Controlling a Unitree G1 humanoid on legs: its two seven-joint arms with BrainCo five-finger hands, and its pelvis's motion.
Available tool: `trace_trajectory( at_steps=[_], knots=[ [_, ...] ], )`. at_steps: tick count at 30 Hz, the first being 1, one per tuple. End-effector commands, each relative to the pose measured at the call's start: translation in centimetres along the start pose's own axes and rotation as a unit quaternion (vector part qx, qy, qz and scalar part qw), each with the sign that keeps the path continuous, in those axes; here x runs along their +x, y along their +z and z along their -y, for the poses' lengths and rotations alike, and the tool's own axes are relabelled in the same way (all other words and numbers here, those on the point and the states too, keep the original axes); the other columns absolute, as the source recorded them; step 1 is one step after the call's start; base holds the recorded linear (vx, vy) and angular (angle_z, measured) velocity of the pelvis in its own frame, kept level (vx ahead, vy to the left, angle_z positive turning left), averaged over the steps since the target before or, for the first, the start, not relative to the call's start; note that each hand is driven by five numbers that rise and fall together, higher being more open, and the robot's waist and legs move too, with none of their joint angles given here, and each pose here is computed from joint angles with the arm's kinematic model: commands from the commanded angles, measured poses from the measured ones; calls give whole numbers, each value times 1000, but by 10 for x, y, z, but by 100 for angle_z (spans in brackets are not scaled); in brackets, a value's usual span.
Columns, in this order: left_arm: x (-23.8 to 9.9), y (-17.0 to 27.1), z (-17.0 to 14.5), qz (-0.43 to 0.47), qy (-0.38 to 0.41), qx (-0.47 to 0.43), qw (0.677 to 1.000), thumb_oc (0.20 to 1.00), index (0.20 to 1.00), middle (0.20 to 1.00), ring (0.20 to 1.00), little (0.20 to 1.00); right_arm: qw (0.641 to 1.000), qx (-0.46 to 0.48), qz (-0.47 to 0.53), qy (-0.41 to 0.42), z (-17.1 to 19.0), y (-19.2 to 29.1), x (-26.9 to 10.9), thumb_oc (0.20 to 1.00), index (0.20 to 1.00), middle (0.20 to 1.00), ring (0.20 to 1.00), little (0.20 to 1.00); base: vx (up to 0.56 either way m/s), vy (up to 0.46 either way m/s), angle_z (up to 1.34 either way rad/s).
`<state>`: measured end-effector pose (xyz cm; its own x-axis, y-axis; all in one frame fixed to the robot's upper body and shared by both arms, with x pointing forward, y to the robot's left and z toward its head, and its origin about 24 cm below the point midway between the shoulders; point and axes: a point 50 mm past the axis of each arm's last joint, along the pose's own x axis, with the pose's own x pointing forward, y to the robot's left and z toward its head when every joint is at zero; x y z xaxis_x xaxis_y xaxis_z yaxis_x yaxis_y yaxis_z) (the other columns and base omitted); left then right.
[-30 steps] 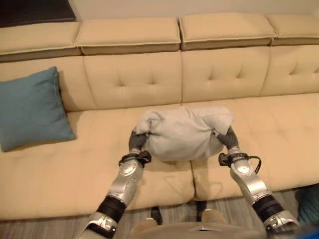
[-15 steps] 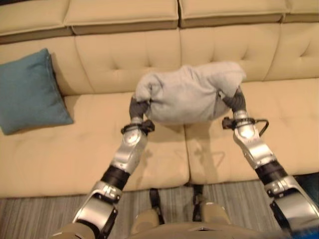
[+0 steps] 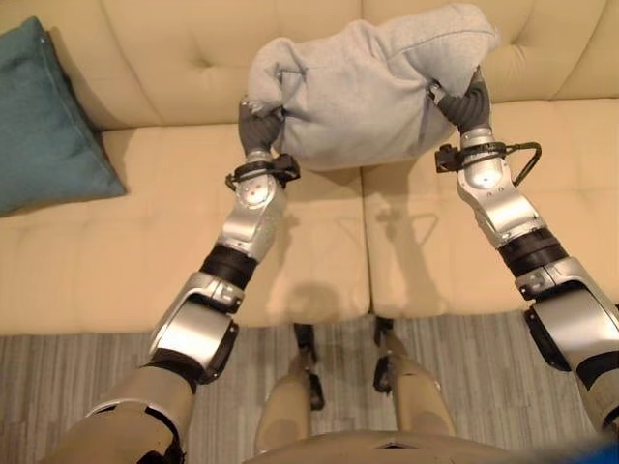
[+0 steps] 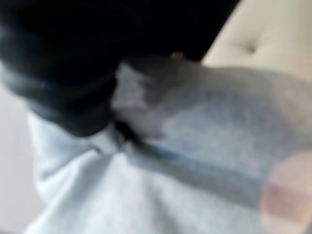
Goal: Pick up all the scattered cushions and arrange them neatly on the sofa.
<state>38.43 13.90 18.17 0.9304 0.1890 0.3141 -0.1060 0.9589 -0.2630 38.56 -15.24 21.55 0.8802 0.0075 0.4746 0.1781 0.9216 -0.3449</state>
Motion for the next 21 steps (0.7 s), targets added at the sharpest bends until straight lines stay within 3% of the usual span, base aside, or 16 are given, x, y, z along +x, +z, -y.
trace_trajectory(
  at_steps=[1, 14, 15, 16, 17, 21],
  knots=[
    [5, 71, 76, 153, -144, -10, 978, 200, 200, 200, 200, 200, 981, 28, 179, 69, -40, 91, 18, 200, 200, 200, 200, 200, 0, 0, 0],
    [19, 65, 67, 127, -116, 23, 985, 200, 200, 200, 200, 200, 987, 9, 148, 59, -39, 83, 26, 200, 200, 200, 200, 200, 2, 0, 0],
    [28, 72, 64, 133, -103, 53, 984, 592, 592, 592, 592, 592, 987, -7, 150, 49, -34, 87, 33, 200, 200, 200, 200, 200, 0, 0, 0],
    [32, 79, 63, 141, -97, 64, 983, 1000, 1000, 1000, 1000, 1000, 987, -17, 153, 41, -31, 91, 37, 304, 304, 304, 304, 304, 0, 0, 0],
    [32, 80, 64, 141, -97, 64, 983, 1000, 1000, 1000, 1000, 1000, 987, -17, 154, 40, -31, 92, 37, 1000, 1000, 1000, 1000, 1000, 0, 0, 0],
    [45, 106, 56, 174, -76, 94, 977, 1000, 1000, 1000, 1000, 1000, 985, -57, 160, -5, -13, 104, 52, 1000, 1000, 1000, 1000, 1000, 4, -12, 2]
  ],
)
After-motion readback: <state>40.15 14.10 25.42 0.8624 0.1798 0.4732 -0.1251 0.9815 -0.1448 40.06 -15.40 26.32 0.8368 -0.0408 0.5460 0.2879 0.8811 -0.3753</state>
